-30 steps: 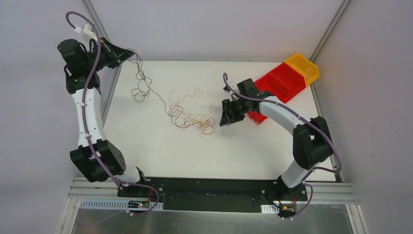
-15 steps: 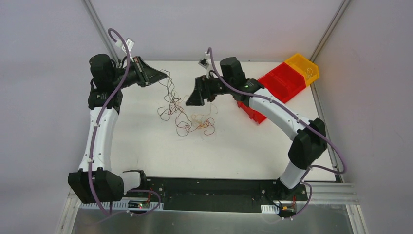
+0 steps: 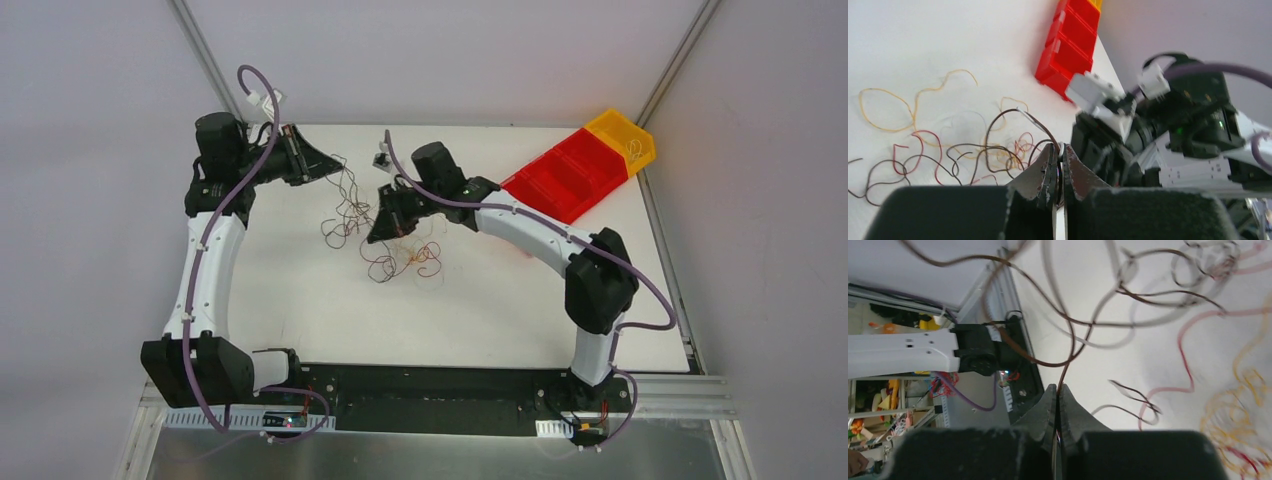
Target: Untangle the cables
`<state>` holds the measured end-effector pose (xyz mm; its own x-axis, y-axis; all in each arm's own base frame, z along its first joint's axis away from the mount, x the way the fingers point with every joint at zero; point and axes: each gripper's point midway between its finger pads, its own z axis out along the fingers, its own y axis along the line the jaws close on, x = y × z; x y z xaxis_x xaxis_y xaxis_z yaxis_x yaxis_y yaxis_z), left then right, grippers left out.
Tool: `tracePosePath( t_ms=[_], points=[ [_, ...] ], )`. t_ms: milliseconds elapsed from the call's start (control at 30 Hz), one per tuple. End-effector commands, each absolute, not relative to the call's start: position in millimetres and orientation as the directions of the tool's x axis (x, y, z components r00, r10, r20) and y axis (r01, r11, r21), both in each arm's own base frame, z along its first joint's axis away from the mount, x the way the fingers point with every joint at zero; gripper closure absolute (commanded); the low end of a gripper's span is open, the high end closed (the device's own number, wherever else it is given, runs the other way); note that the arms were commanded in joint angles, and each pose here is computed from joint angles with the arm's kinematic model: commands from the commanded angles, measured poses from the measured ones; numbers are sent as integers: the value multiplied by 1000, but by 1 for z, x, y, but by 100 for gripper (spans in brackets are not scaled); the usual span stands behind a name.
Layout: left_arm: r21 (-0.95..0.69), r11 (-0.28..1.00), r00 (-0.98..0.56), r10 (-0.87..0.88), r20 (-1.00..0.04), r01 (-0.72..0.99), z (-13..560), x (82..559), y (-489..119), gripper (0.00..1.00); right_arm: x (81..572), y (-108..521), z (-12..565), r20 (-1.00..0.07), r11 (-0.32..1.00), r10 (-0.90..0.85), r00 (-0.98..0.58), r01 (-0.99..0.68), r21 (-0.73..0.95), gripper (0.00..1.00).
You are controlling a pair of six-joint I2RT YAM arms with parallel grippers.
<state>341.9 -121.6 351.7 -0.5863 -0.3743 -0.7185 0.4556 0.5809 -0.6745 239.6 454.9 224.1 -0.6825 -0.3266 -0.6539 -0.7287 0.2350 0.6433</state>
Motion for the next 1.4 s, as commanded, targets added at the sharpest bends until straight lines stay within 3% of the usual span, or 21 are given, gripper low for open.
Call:
tracePosePath(
  t_ms=[0,67,133,167,300,400,533,733,1200,1300,1367],
  points=[
    [-552,550,-613,-90,-785,627,328,300,-132,89,261,387,206,-630,384,-335,-701,-712,588,100],
    [-464,569,-619,105,-778,679,291,279,-121,66,267,351,189,-590,462,-339,-733,-676,574,100],
    [-370,594,-619,289,-730,714,248,263,-102,35,260,324,165,-513,525,-365,-777,-627,576,100],
    [-323,612,-613,349,-709,722,230,264,-91,26,254,314,153,-467,545,-378,-800,-600,586,100],
    [-298,660,-642,368,-672,690,189,292,-69,18,242,295,126,-372,586,-367,-852,-523,619,100],
    [-346,618,-646,361,-673,706,173,312,-72,21,244,286,118,-341,611,-343,-875,-484,627,100],
    [-323,449,-514,414,-751,833,165,311,-98,25,258,275,118,-309,633,-258,-916,-402,662,100],
    [-314,305,-429,475,-768,899,142,311,-144,42,269,273,118,-327,631,-232,-916,-397,667,100],
    [-157,257,-290,642,-710,954,82,360,-216,37,268,270,115,-316,635,-226,-921,-386,670,100],
    [-129,235,-256,663,-703,963,80,358,-220,55,271,265,113,-315,648,-212,-925,-374,664,100],
    [-125,252,-264,654,-709,960,88,359,-219,83,274,260,112,-314,658,-200,-928,-365,658,100]
  ],
)
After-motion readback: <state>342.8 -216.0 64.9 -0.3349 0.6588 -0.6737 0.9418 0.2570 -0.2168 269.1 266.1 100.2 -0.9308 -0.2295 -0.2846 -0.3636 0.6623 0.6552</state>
